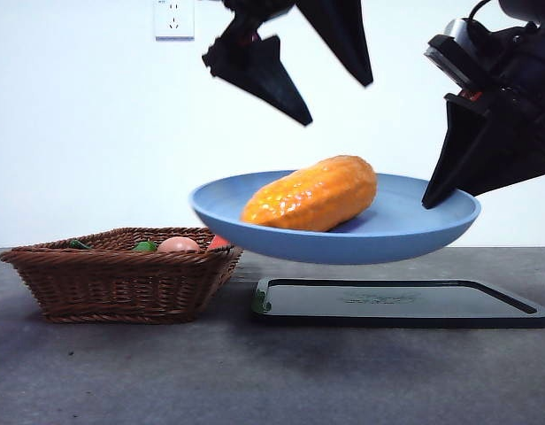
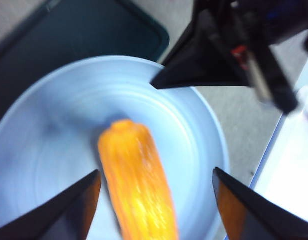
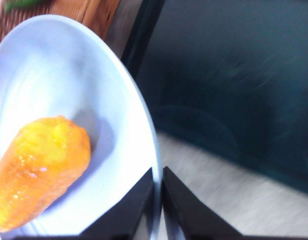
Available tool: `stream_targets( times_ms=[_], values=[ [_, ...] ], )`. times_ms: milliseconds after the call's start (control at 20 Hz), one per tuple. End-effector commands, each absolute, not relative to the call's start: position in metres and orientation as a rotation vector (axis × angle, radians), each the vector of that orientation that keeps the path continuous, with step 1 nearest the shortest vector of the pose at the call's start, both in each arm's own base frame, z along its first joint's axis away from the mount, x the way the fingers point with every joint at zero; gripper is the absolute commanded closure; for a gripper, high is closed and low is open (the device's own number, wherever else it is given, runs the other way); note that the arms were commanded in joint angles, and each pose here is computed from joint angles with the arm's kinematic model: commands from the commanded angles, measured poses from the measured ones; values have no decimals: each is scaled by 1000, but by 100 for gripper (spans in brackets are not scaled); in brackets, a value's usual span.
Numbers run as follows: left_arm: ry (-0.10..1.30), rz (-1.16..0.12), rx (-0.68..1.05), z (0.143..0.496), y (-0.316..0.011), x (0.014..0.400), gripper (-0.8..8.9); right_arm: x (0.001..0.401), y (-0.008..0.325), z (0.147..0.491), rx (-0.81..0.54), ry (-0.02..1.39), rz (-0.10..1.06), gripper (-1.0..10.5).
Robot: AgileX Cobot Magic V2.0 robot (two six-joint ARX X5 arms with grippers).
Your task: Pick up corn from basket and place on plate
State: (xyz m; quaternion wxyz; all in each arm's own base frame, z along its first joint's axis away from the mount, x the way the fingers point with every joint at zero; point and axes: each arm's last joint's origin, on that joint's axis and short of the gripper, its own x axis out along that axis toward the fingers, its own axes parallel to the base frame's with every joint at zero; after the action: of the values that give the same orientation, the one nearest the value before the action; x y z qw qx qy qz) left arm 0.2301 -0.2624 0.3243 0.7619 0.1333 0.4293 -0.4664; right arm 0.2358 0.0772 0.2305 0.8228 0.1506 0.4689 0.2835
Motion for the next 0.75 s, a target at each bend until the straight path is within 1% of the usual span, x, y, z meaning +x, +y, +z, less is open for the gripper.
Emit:
stream_targets(
  times_ms=[50, 200, 350, 550, 750],
  values=[
    [916, -1019, 300, 334, -263, 235, 448, 245, 71, 236, 355, 954, 581, 944],
    [898, -1018, 294, 344, -262, 235, 448, 260, 55, 233, 387, 940, 519, 944],
    [892, -1019, 293, 350, -260, 235, 449, 284, 44, 224, 409, 962, 466, 944],
    [894, -1019, 293, 350, -260, 235, 449, 318, 36, 211, 428, 995, 437, 944],
    [908, -1016, 298, 350, -259, 234, 449, 342, 34, 197, 442, 1031, 419, 944]
  ],
)
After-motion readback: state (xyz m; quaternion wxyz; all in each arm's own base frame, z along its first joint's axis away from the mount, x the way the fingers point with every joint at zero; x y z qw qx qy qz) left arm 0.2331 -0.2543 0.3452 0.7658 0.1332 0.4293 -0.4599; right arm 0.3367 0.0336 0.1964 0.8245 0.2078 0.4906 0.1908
